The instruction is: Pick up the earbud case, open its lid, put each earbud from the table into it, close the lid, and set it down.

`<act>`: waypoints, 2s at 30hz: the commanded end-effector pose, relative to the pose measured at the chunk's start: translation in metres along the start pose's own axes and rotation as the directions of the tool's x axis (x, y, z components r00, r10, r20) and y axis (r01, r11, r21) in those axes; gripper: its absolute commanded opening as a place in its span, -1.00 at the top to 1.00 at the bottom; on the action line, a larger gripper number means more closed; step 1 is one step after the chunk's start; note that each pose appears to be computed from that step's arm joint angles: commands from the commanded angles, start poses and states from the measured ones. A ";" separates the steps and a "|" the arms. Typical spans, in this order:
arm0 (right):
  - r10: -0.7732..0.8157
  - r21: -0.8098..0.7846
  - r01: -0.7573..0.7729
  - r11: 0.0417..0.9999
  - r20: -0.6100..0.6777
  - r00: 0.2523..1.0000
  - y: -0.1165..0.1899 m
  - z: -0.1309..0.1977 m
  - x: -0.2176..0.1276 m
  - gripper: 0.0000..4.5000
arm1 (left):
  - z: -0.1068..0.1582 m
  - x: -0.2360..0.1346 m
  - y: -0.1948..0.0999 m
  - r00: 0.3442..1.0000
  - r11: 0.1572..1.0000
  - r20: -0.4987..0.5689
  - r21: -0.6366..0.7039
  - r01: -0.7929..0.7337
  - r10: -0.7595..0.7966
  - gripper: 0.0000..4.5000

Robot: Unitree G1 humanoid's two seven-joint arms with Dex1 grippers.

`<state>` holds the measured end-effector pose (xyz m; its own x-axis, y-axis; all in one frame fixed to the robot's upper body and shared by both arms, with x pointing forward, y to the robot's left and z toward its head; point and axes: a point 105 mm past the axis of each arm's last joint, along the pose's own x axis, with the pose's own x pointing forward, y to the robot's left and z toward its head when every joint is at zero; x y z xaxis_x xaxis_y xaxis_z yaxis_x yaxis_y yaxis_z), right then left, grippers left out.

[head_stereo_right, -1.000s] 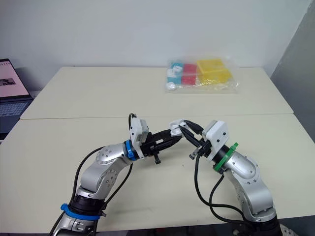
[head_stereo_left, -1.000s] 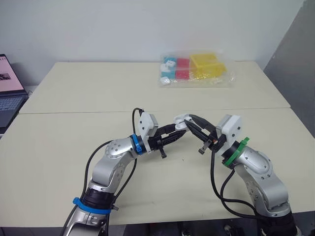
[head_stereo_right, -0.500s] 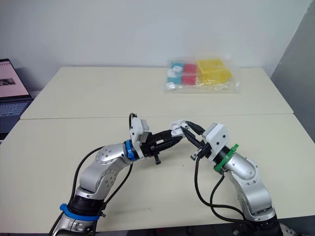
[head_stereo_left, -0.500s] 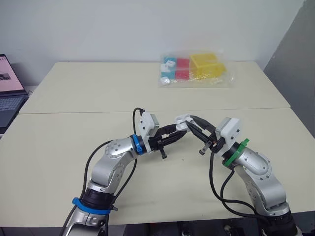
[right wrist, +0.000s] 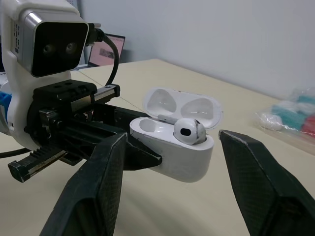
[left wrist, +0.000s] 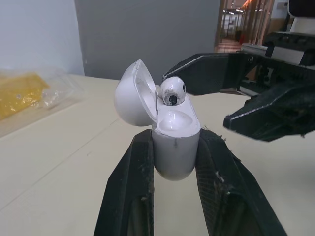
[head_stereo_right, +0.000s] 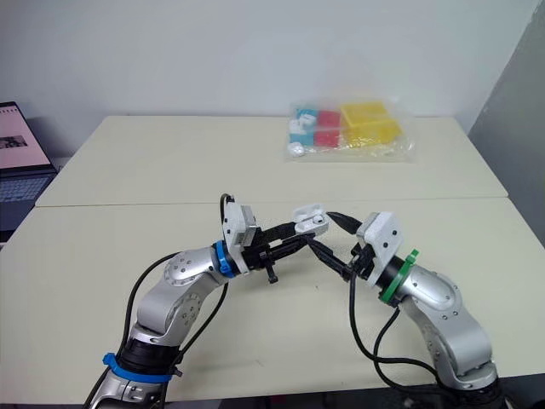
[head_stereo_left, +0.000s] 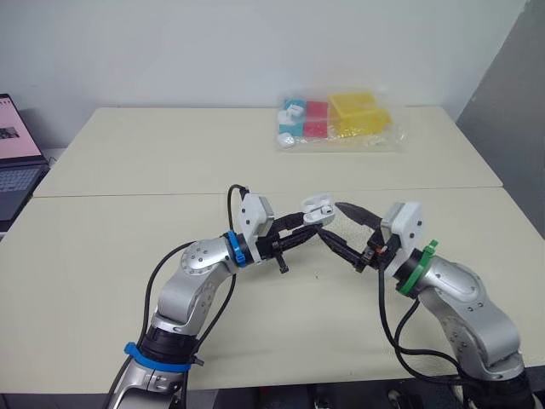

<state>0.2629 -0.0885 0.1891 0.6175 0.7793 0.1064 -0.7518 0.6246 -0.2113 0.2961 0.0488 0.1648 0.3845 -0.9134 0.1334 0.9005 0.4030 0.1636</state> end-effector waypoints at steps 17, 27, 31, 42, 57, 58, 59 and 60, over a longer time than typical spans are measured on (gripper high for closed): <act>-0.492 -0.160 0.483 0.861 -0.508 0.707 -0.103 -0.069 -0.033 -0.41 | -0.013 -0.012 0.004 0.999 0.989 -0.009 0.141 -0.035 0.037 0.65; -0.508 -0.074 0.556 0.828 -0.523 0.685 -0.122 -0.092 -0.022 -0.41 | -0.018 -0.012 0.000 1.000 0.989 -0.021 0.146 -0.017 0.020 0.65; -0.483 -0.022 0.566 0.824 -0.549 0.682 -0.116 -0.104 -0.022 -0.41 | -0.019 -0.011 0.000 1.000 0.989 -0.023 0.147 -0.015 0.019 0.65; -0.456 0.021 0.576 0.817 -0.587 0.669 -0.113 -0.118 -0.025 -0.15 | -0.020 -0.011 -0.002 1.000 0.989 -0.027 0.147 -0.004 0.008 0.65; 0.010 0.097 0.055 0.994 -0.569 0.822 -0.072 -0.081 -0.035 0.81 | -0.023 -0.014 -0.004 0.999 0.989 -0.039 0.148 -0.001 0.007 0.65; 0.040 0.077 0.005 0.997 -0.571 0.820 -0.070 -0.078 -0.038 0.81 | -0.023 -0.014 -0.004 0.999 0.989 -0.040 0.148 0.000 0.006 0.65; 0.115 0.038 -0.114 0.993 -0.579 0.807 -0.065 -0.073 -0.044 0.81 | -0.024 -0.015 -0.005 0.999 0.989 -0.041 0.147 -0.001 0.007 0.65; 0.172 0.014 -0.204 0.979 -0.592 0.787 -0.061 -0.070 -0.050 0.81 | -0.024 -0.016 -0.006 0.999 0.989 -0.043 0.146 -0.001 0.007 0.65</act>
<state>0.3054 -0.1791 0.1183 0.5774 0.6172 -0.5345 -0.7876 0.5936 -0.1654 0.2943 0.0612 0.1292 0.4154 -0.9073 0.0655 0.8693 0.4171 0.2653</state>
